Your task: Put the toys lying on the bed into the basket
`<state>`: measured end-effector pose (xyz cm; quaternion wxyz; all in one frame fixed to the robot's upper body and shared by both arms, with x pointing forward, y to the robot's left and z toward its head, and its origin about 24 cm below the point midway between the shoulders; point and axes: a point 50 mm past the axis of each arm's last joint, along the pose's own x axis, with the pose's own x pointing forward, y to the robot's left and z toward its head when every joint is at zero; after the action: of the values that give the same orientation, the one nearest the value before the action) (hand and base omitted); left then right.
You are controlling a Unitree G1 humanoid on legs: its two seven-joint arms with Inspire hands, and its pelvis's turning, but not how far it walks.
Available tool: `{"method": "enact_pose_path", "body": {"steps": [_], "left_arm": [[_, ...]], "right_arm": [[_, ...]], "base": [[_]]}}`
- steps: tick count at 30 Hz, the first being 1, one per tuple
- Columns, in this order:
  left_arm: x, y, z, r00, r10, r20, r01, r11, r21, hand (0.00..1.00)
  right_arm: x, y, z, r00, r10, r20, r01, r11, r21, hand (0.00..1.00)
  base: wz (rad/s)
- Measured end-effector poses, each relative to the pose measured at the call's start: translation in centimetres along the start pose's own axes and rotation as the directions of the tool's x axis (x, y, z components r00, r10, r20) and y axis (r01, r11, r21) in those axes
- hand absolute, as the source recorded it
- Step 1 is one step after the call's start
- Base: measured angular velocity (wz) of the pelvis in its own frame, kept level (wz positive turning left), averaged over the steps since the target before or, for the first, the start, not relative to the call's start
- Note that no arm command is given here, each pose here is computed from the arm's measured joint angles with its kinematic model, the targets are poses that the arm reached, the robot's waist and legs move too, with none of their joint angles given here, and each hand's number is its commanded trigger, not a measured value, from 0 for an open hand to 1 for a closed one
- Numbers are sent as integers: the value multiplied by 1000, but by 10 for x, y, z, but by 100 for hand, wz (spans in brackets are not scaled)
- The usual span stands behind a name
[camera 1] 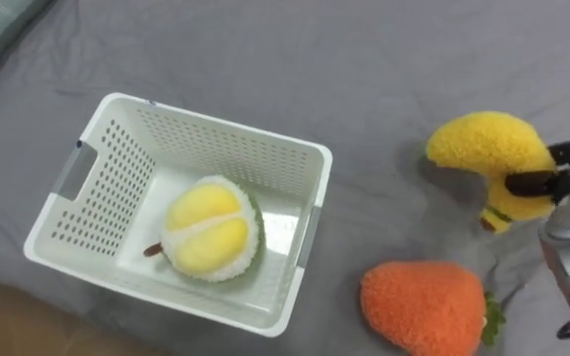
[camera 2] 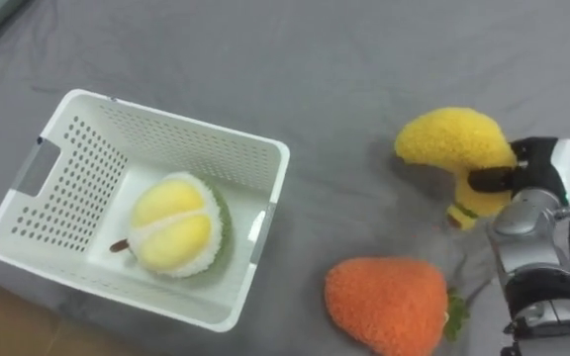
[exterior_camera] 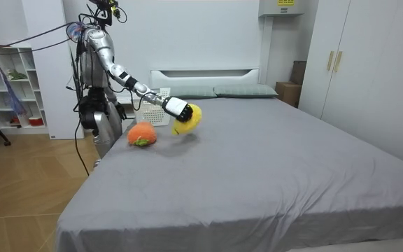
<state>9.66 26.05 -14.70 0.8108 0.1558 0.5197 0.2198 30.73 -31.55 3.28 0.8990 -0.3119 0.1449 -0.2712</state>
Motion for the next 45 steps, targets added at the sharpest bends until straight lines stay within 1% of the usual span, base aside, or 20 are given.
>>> {"method": "enact_pose_path", "body": {"steps": [4, 6, 11, 15, 18, 21, 25, 27, 32, 37, 40, 45], "left_arm": [[-1, 1, -4, 1000, -4, -3, 4, 1000, -5, 0], [-1, 1, -5, 1000, -13, -1, 13, 1000, 10, 0], [-2, 2, -9, 1000, -11, -20, 11, 1000, 7, 0], [-5, 2, -21, 999, -12, -49, 13, 1000, 10, 0], [-6, 6, -26, 998, 5, -60, -6, 1000, -21, 0], [-6, 9, -24, 999, 17, -51, -19, 999, -39, 0], [-6, 11, -26, 998, 24, -59, -27, 999, -45, 0], [-5, 11, -24, 998, 25, -52, -26, 999, -28, 0], [-5, 10, -22, 999, 24, -45, -23, 999, 27, 0], [-4, 10, -18, 999, 29, -24, -26, 995, 101, 0], [-3, 8, -14, 999, 26, -19, -24, 993, 116, 0], [-4, -1, -12, 1000, 9, -16, -7, 993, 115, 0]], "right_arm": [[-7, 3, 17, 994, 18, 105, -20, 999, 24, 100], [-17, 6, 24, 983, 37, 178, -39, 999, 9, 100], [-35, 14, 32, 963, 93, 252, -99, 995, 14, 100], [-43, 19, 34, 951, 121, 286, -126, 992, 0, 100], [-46, 17, 48, 930, 122, 348, -127, 992, -9, 100], [-52, 13, 66, 899, 103, 425, -110, 994, -9, 100], [-59, 10, 83, 865, 110, 489, -126, 992, 0, 100], [-66, 8, 97, 831, 112, 546, -140, 990, 11, 100], [-77, 3, 117, 779, 118, 615, -167, 986, 22, 100], [-91, 1, 134, 712, 138, 689, -140, 989, -54, 100], [-97, 7, 139, 680, 176, 711, -144, 984, -106, 100], [-109, 30, 151, 653, 251, 715, -245, 963, -114, 100]], "base": [[-10], [-16], [-9], [-1], [0], [-1], [-4], [0], [3], [0], [-1], [3]]}}
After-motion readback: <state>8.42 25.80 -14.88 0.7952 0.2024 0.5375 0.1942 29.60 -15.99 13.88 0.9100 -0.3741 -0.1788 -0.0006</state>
